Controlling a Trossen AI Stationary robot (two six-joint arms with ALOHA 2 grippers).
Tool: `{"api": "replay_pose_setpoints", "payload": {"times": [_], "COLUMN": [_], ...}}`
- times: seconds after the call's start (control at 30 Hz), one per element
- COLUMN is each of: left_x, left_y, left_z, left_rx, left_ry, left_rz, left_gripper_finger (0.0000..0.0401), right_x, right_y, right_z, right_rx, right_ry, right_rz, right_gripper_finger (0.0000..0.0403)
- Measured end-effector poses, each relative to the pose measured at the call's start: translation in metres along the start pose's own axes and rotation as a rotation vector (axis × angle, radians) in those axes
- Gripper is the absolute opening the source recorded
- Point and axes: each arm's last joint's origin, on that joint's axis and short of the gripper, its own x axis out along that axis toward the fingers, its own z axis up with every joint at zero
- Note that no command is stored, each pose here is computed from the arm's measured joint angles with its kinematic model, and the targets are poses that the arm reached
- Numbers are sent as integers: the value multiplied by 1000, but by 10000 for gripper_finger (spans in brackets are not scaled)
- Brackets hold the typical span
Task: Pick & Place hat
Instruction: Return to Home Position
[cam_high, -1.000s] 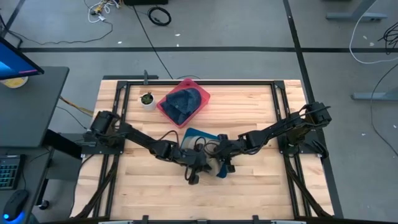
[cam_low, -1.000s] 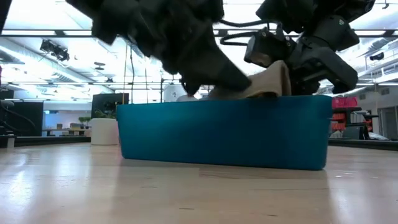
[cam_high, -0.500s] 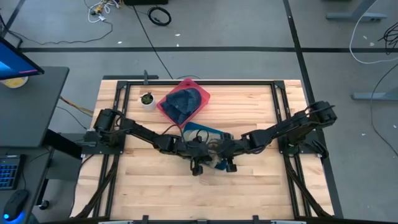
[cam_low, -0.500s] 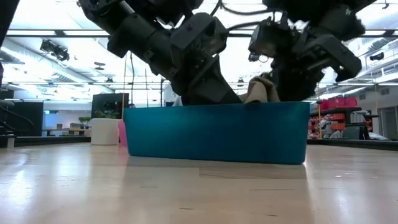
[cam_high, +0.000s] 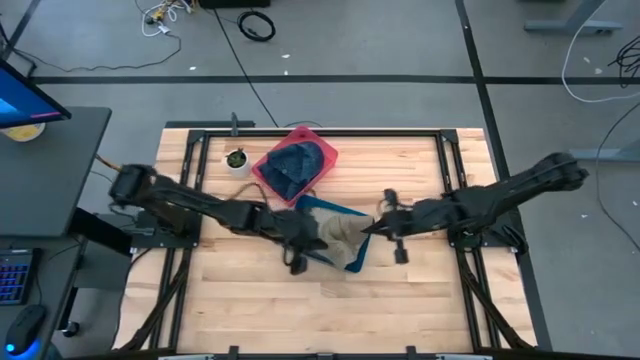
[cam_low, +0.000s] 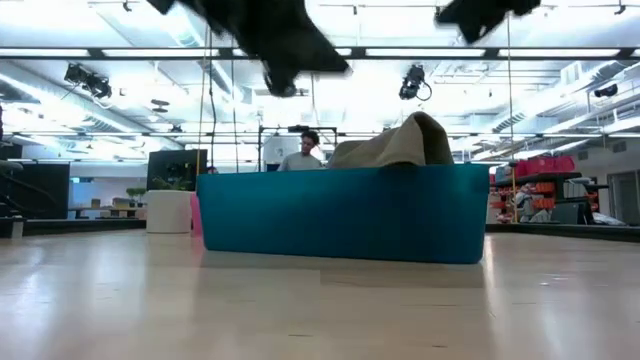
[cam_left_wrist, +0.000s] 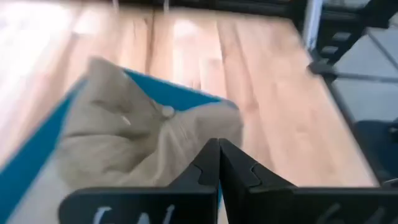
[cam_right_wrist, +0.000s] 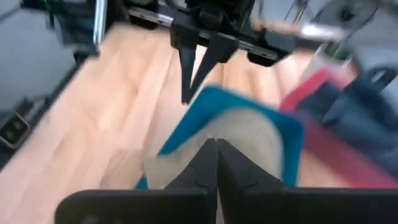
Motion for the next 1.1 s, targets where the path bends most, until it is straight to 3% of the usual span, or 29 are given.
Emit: {"api": "replay_pose_setpoints", "payload": {"times": [0.2,0.37,0.47,0.67,0.87,1.1], "left_x": [-75,-129,-146,-159,-179,-180], "left_y": [2,12,21,42,61,73], "left_z": [34,39,18,-47,-90,-138], "left_rx": [42,100,90,-17,-87,-111], "left_ry": [-121,-220,-236,-291,-451,-570], "left_rz": [2,128,159,185,278,282], "left_gripper_finger": [4,5,4,6,6,5], "right_x": [-53,-79,-85,-88,-97,-102], "right_y": [-6,-15,-17,-20,-27,-31], "right_z": [13,5,-12,-51,-86,-114], "right_rx": [-41,-41,-35,-2,72,123], "right_ry": [-172,-249,-260,-369,-444,-520], "right_rz": [-49,-165,-166,-172,-194,-245], "right_gripper_finger": [3,3,3,7,9,9]}}
